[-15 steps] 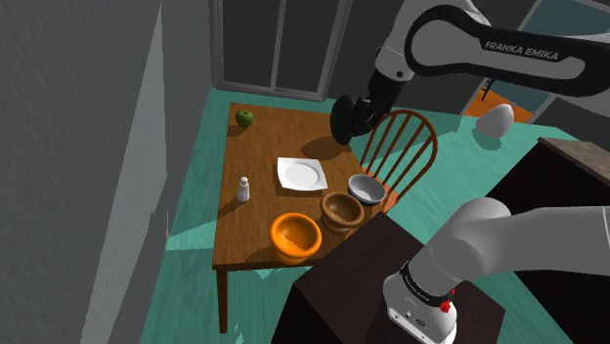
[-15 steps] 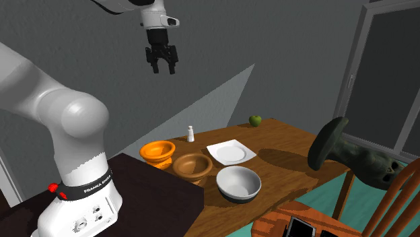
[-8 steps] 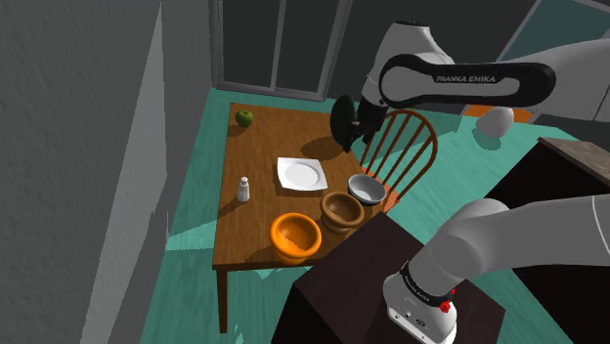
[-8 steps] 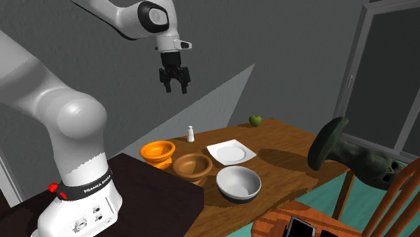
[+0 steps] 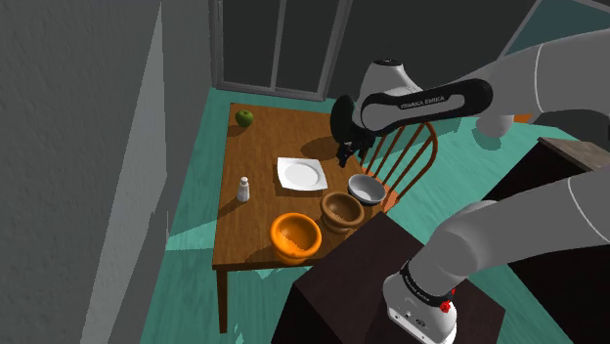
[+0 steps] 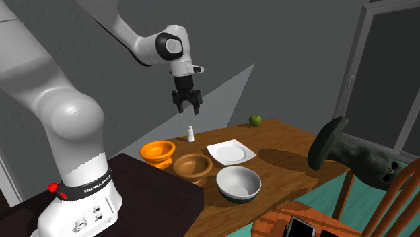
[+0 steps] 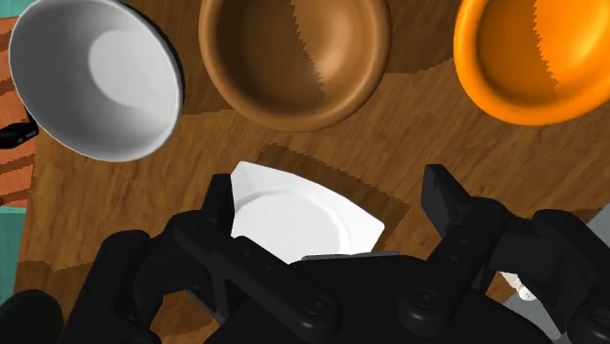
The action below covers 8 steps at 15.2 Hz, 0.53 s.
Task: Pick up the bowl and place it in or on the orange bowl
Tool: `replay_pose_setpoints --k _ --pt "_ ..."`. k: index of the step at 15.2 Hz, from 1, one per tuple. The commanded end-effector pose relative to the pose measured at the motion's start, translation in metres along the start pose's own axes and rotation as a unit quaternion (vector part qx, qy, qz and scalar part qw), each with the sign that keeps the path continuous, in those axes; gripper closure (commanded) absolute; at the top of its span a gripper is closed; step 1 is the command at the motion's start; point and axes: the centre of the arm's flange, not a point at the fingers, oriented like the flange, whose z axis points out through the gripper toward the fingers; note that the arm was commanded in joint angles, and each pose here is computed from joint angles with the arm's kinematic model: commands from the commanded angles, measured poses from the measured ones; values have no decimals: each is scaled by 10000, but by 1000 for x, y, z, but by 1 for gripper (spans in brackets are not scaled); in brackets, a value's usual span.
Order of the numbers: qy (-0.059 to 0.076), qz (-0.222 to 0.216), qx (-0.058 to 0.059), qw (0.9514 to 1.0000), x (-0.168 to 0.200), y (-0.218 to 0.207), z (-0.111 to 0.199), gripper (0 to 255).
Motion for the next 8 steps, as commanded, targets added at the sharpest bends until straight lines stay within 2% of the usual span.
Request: replay_pose_setpoints --k 1,8 --pt "-50 40 -70 10000 5 10 27 0" --pt "-241 196 -319 9990 22 41 111 0"
